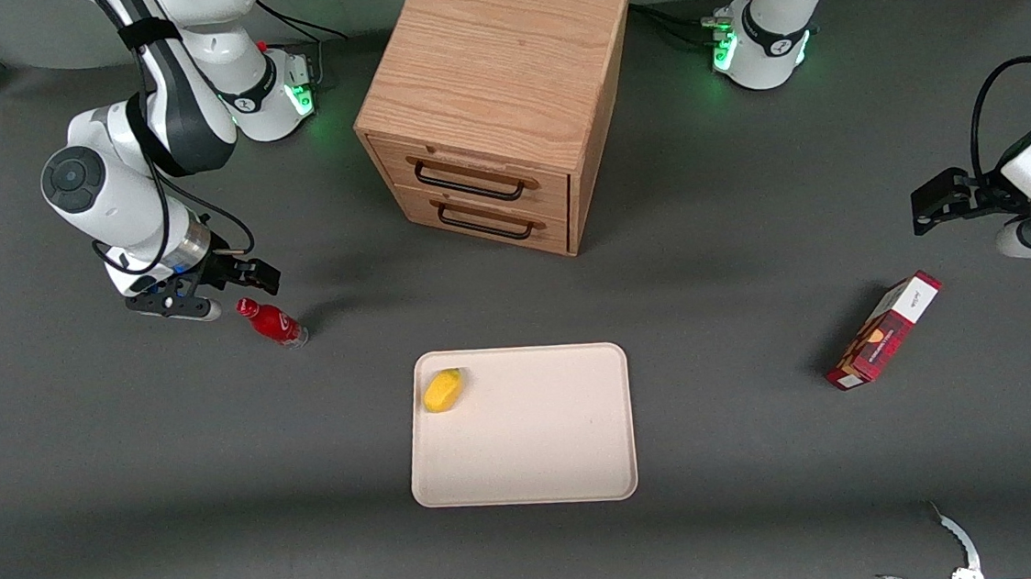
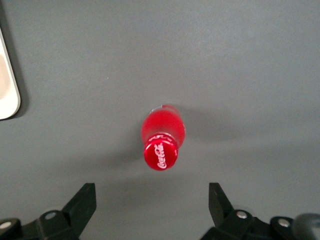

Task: Place coke bottle on tray
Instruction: 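Move the right gripper down over the red Coca-Cola bottle, then close the right gripper around the bottle's neck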

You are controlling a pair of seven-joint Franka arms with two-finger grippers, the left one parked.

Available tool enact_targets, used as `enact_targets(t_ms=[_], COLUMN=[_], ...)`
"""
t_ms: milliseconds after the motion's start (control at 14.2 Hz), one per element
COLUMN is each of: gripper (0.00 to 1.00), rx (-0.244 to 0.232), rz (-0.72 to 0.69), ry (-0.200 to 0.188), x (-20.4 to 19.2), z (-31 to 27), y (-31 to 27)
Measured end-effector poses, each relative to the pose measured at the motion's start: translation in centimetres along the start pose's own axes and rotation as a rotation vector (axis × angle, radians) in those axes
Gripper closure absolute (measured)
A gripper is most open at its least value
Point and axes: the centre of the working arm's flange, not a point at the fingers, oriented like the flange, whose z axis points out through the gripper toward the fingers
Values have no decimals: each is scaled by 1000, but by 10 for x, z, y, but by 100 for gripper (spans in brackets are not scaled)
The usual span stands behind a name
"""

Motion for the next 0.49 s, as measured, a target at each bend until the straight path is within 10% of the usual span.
enact_targets(t_ms=[494], gripper=[4], rx=[-4], rz=[-23], ry=[48], x=[12], z=[25], y=[3])
